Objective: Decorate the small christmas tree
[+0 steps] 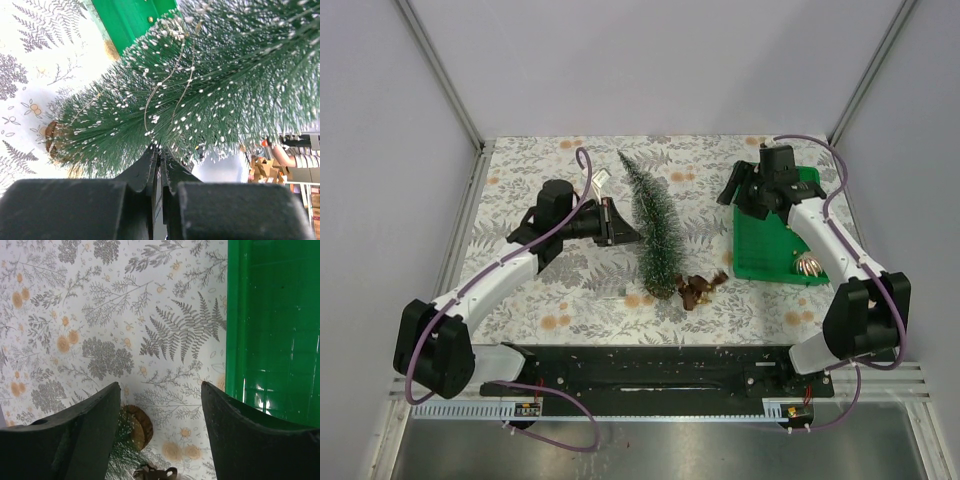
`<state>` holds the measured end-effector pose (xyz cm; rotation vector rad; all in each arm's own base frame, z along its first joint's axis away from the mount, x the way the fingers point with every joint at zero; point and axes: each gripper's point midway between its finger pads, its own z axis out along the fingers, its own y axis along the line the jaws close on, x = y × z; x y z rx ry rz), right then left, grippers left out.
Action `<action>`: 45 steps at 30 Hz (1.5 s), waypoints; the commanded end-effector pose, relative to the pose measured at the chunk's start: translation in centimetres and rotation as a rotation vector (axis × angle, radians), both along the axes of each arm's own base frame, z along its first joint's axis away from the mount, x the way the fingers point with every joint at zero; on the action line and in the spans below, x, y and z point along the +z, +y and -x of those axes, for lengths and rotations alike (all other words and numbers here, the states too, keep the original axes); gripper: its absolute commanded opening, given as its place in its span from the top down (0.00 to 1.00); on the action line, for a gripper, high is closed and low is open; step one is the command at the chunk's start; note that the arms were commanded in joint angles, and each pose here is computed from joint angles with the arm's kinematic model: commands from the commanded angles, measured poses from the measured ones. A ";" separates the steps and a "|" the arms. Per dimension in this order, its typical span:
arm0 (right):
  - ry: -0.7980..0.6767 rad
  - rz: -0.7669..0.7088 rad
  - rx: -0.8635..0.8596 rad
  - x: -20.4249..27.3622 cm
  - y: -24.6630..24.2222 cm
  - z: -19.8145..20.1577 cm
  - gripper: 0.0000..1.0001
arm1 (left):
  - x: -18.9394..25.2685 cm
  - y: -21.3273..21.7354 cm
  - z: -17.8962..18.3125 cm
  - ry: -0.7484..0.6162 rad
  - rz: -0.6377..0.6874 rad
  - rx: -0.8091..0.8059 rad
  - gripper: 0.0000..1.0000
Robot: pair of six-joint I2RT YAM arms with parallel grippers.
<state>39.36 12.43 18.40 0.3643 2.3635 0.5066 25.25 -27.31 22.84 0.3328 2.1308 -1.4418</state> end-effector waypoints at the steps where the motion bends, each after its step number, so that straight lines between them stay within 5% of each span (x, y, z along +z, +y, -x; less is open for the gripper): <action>1: -0.030 -0.011 -0.015 0.6 -0.2 1.1 0.27 | 1.7 -0.6 -2.2 -0.032 0.015 0.042 0.93; 8: -0.018 -0.019 0.006 0.3 -0.2 3.1 0.27 | 2.6 -0.9 -3.0 -0.069 0.031 0.046 0.91; 15: -0.081 -0.110 0.131 0.0 1.9 10.8 0.27 | 2.4 -0.8 -3.1 -0.080 0.018 0.043 0.89; 25: -0.064 -0.189 0.289 -1.6 4.3 20.1 0.23 | 2.7 -0.7 -3.4 -0.107 -0.006 0.035 0.68; 30: 0.066 -0.136 0.253 -5.3 4.6 21.3 0.25 | 2.7 -0.1 -3.5 -0.123 -0.032 0.045 0.55; 34: 0.174 -0.067 0.177 -8.8 5.0 21.8 0.27 | 2.7 0.6 -3.6 -0.137 -0.044 0.058 0.35; 45: 0.151 0.018 -0.065 -12.7 2.3 19.9 0.40 | 3.9 1.8 -2.4 -0.207 -0.077 0.028 0.29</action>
